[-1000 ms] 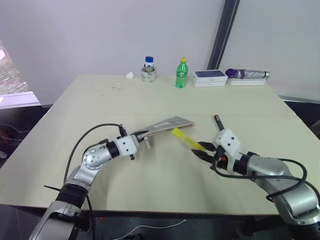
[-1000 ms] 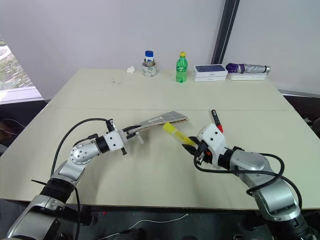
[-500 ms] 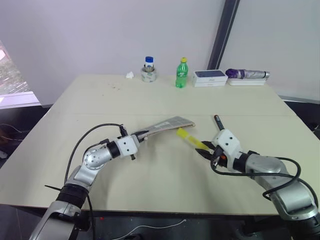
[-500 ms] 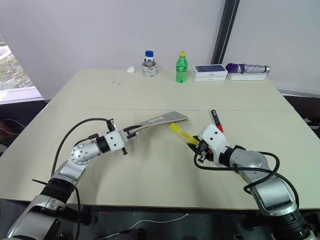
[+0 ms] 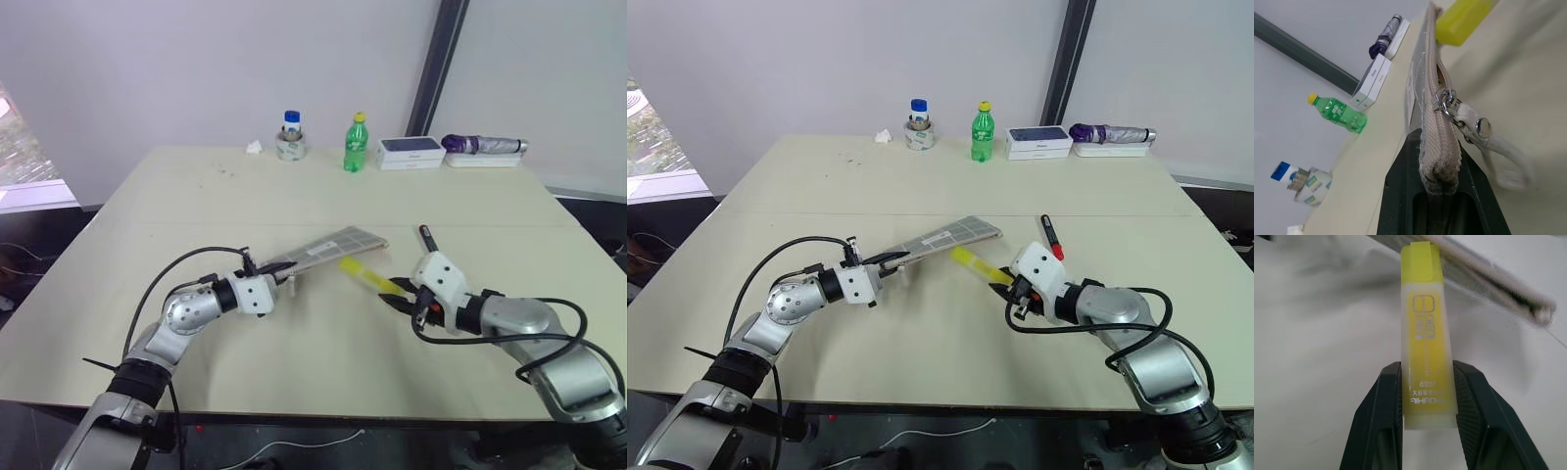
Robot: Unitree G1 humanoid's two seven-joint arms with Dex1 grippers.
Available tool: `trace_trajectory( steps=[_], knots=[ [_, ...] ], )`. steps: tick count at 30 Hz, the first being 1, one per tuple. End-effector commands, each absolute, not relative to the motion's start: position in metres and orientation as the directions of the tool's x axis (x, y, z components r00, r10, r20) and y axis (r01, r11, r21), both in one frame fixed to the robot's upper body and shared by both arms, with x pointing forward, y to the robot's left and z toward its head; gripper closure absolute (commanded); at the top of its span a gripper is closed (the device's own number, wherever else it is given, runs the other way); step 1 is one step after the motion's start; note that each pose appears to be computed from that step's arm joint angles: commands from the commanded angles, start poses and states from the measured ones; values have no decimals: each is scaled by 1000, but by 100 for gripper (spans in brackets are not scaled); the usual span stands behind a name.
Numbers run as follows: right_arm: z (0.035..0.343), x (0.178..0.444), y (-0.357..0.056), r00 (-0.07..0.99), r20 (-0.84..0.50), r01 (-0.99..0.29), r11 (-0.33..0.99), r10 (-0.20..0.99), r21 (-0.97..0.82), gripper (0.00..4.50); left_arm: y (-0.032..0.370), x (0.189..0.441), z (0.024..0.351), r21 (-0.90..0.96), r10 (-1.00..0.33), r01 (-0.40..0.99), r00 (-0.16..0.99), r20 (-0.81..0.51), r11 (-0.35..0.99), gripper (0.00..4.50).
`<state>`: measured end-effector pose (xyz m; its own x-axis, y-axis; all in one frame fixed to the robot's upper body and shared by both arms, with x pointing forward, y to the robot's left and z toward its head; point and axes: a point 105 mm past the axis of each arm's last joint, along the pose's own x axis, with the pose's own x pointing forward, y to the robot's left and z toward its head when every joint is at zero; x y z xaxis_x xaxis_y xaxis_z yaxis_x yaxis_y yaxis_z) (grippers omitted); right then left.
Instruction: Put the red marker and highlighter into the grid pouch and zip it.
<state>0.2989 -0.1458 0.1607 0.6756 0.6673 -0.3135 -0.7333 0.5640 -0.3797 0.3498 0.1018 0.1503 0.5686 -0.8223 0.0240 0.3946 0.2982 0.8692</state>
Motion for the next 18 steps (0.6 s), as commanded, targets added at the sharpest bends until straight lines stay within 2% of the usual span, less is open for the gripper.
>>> trace_trajectory(
  steps=[1, 10, 14, 18],
  knots=[
    [180, 296, -140, 672, -267, -726, 541, 691, -425, 363, 98, 347, 158, 881, -832, 368, 553, 48, 296, 450],
    [171, 306, -147, 698, -300, -708, 565, 650, -423, 363, 90, 342, 156, 890, -854, 372, 518, 35, 262, 450],
    [160, 311, -154, 701, -383, -705, 503, 602, -499, 363, 87, 340, 159, 899, -863, 359, 504, 39, 251, 450],
    [170, 317, -151, 700, -361, -694, 469, 616, -546, 363, 84, 338, 165, 913, -875, 338, 483, 40, 229, 450]
  ],
)
